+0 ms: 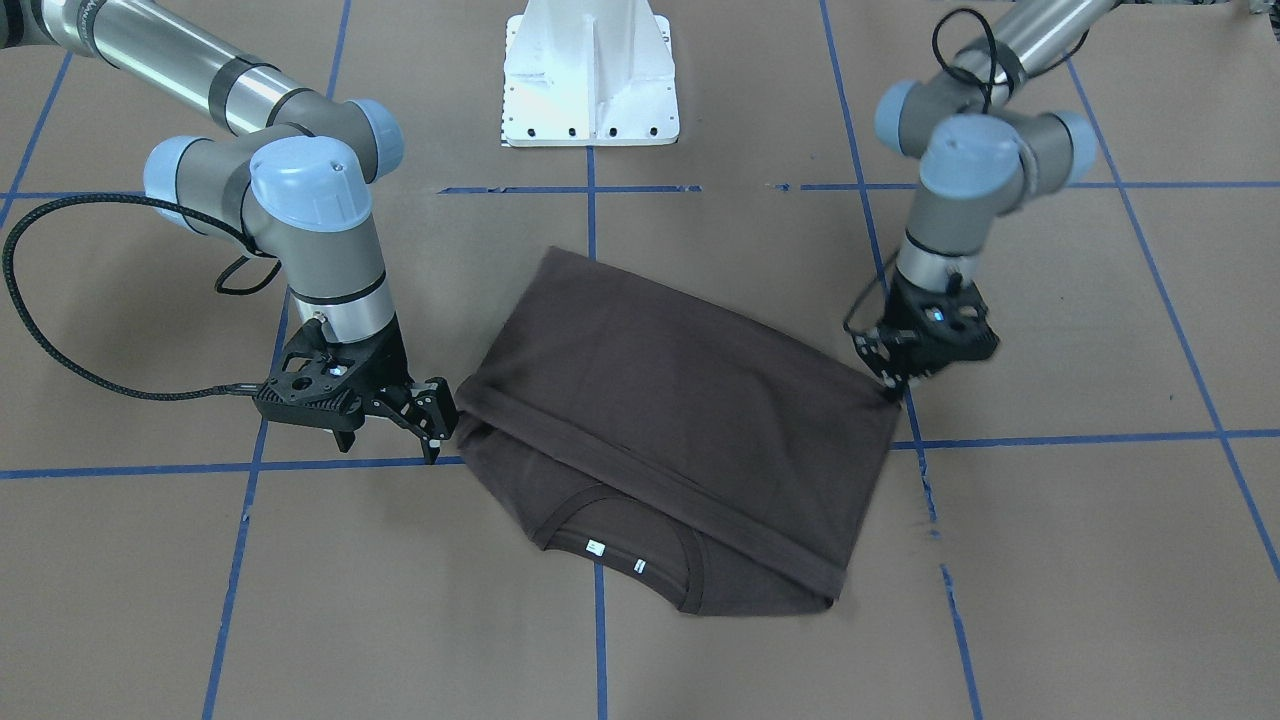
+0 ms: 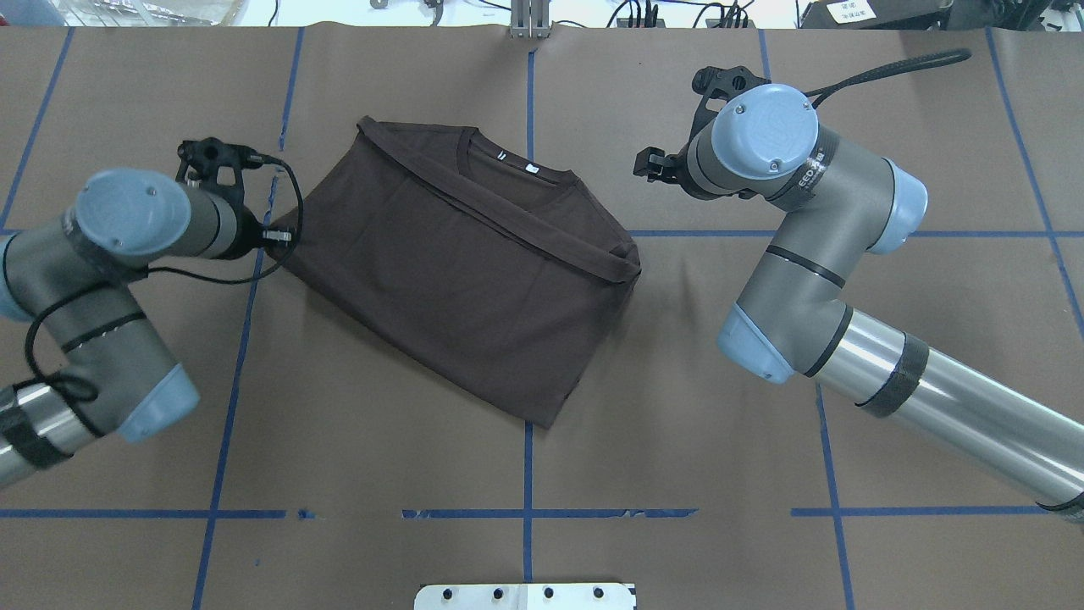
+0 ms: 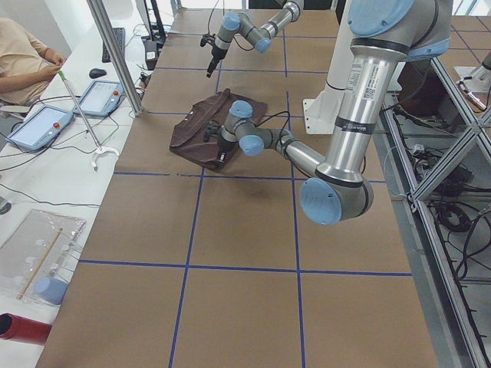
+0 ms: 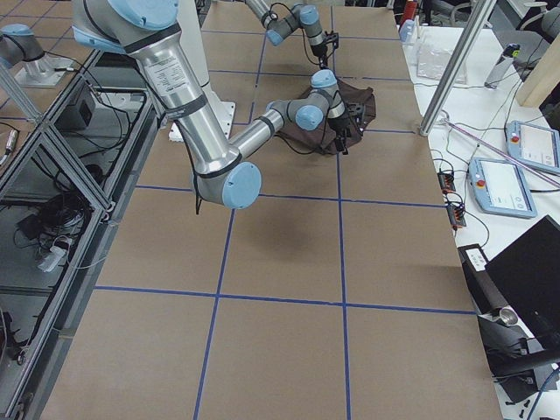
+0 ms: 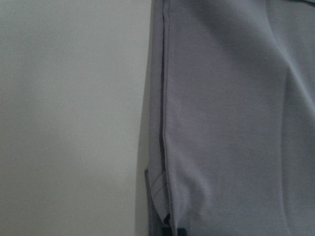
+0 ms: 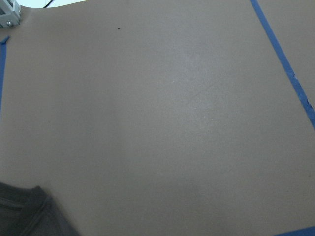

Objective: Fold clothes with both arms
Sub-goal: 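Drag the shirt side with the left gripper away from the robot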

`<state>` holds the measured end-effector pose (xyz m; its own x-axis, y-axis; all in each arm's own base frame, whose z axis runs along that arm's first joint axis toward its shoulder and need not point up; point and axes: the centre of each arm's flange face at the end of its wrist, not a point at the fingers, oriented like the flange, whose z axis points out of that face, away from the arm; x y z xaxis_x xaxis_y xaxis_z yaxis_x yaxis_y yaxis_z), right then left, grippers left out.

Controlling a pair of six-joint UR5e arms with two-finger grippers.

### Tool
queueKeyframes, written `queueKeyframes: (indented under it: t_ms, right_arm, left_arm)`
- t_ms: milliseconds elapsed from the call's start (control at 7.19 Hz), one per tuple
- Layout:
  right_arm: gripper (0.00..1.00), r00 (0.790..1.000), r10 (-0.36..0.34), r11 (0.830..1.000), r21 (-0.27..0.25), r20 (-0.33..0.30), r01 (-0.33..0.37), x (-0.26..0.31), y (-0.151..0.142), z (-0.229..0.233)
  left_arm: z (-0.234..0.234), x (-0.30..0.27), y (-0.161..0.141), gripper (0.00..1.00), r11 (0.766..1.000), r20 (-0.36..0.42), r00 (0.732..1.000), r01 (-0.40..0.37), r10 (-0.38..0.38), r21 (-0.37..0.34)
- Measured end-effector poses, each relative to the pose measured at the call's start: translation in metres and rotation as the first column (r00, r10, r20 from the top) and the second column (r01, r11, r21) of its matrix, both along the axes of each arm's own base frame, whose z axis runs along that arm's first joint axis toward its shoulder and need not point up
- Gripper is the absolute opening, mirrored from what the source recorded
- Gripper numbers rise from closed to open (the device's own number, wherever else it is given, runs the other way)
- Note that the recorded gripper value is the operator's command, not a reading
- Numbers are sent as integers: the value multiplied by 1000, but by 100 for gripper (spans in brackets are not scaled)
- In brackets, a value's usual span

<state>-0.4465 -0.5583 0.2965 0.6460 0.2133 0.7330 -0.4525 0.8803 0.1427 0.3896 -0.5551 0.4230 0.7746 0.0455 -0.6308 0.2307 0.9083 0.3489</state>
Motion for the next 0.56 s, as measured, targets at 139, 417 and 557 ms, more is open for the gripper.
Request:
queueKeyframes:
  t_ms: [139,417,557]
  right_arm:
    - [100,1000,2,1000,0,3,-2,1,1,-1]
    - [100,1000,3,1000,7,14,-3,3,3,-8]
    - [100,1000,1,1000,11,21,-1,2,4,-12]
  left_arm:
    - [3,-4,-67,0,999,29,999,36,-37,19]
    - [-10,4,-173,7,994,38,995,90,-93,68]
    - [-21,2,-197,99,990,38,993,112,-116,84]
